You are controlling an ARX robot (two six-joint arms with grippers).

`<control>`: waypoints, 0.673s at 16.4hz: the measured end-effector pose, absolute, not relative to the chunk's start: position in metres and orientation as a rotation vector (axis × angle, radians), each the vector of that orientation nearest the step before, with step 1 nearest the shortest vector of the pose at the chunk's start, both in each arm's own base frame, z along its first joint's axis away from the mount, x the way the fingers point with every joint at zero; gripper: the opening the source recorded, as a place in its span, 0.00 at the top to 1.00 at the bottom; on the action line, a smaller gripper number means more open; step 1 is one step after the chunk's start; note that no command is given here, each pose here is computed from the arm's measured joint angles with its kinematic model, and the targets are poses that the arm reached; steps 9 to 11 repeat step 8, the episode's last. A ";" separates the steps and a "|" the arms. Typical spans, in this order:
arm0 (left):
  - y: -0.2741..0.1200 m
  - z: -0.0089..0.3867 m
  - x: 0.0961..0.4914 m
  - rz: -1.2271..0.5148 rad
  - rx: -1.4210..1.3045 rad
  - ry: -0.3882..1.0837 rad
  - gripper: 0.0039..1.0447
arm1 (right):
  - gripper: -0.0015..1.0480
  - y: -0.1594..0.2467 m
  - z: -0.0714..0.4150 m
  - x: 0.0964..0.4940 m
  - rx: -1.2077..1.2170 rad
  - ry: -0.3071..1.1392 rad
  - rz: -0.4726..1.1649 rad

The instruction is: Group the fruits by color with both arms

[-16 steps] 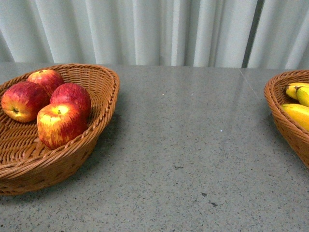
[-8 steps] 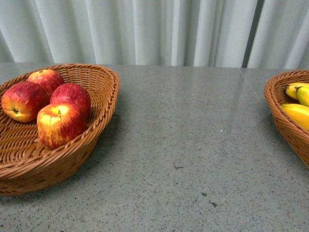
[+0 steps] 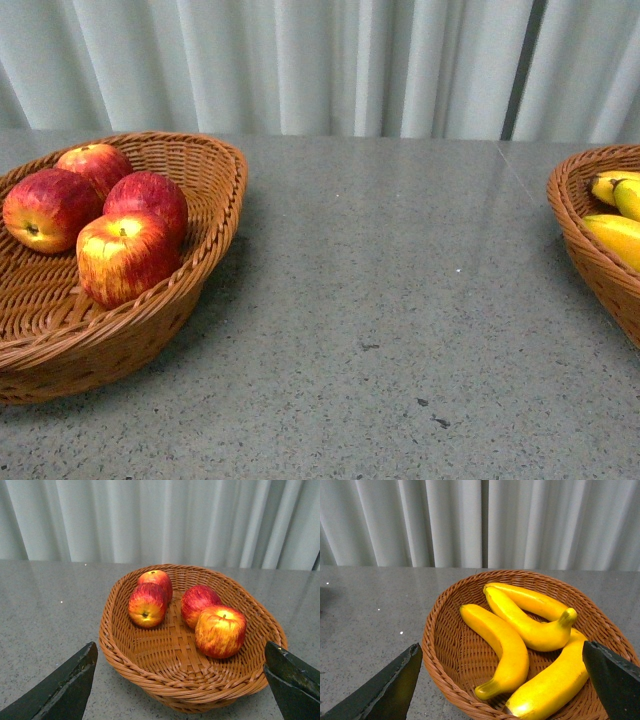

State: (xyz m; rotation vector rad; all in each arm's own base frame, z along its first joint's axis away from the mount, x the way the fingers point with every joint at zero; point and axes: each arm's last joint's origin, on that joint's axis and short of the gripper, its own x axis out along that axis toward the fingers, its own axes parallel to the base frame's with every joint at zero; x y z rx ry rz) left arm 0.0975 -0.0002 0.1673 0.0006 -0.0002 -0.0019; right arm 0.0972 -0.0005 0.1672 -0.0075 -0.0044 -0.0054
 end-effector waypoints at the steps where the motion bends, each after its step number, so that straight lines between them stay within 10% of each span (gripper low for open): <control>1: 0.000 0.167 0.097 -0.002 0.001 0.000 0.06 | 0.06 -0.001 0.167 0.097 -0.007 -0.004 -0.005; 11: 0.000 0.167 0.097 -0.002 0.001 0.000 0.06 | 0.06 -0.001 0.167 0.097 -0.007 -0.004 -0.005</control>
